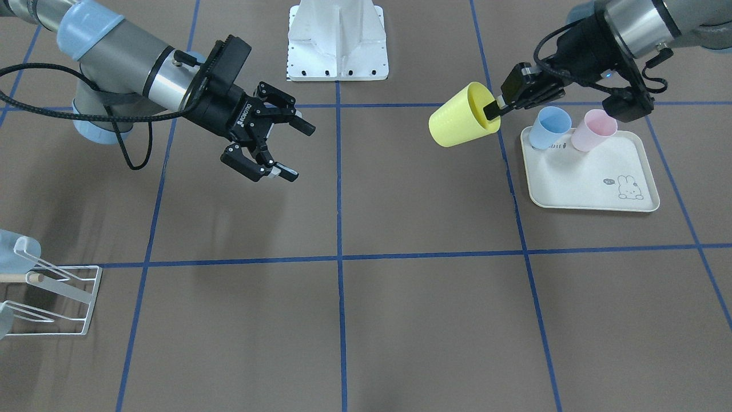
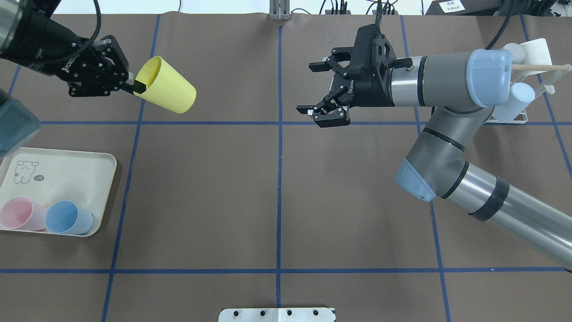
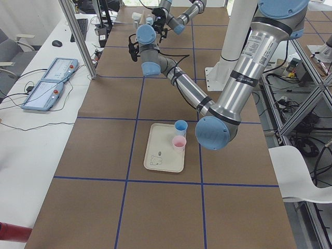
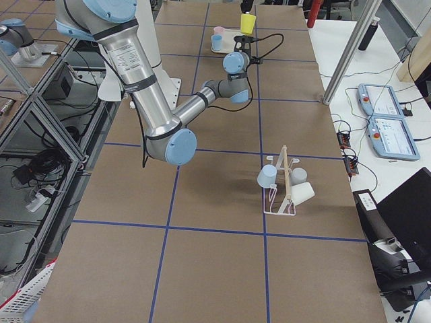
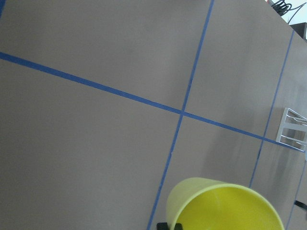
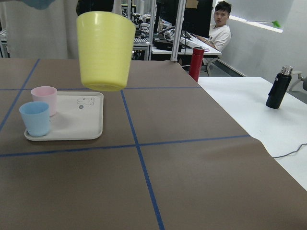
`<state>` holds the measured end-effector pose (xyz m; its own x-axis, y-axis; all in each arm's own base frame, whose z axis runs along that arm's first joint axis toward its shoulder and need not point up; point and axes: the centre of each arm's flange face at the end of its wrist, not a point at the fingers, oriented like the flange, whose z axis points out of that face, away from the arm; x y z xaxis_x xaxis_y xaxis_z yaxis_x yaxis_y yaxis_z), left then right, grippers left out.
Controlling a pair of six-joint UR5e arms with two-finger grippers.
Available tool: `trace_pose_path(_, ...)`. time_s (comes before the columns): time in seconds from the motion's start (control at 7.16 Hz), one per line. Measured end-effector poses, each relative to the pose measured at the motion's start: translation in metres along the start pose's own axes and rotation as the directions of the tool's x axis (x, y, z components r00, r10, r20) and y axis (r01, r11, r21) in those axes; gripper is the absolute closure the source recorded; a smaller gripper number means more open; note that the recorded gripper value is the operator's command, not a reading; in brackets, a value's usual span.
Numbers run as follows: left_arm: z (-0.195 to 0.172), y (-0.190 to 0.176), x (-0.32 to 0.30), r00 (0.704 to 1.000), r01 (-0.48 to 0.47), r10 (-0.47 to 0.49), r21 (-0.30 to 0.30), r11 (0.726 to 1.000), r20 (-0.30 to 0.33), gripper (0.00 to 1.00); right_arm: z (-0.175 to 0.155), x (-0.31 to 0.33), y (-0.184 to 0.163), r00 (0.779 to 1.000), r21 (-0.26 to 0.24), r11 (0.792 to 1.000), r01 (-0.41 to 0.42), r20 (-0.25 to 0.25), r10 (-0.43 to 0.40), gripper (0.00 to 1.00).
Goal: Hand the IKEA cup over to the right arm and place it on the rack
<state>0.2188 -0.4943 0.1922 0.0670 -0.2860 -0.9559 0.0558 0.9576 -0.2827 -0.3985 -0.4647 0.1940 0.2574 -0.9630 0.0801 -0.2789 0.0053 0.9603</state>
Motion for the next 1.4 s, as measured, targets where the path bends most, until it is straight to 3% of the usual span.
trace_pose_path(0.42,0.022,0.017,0.027,1.000,-0.015,0.014,-0.042,0.999,-0.018,1.00,0.029,-0.039,-0.014,1.000,0.077,0.997,0.003,0.013,-0.004,0.01)
trace_pose_path(0.98,0.052,0.037,0.039,0.999,-0.040,0.038,-0.090,0.995,-0.020,1.00,0.044,-0.054,-0.040,1.000,0.135,0.991,0.007,-0.006,-0.006,0.03)
trace_pose_path(1.4,0.057,0.042,0.045,0.999,-0.050,0.048,-0.100,0.994,-0.025,1.00,0.047,-0.058,-0.044,1.000,0.143,0.990,0.006,-0.003,-0.005,0.26)
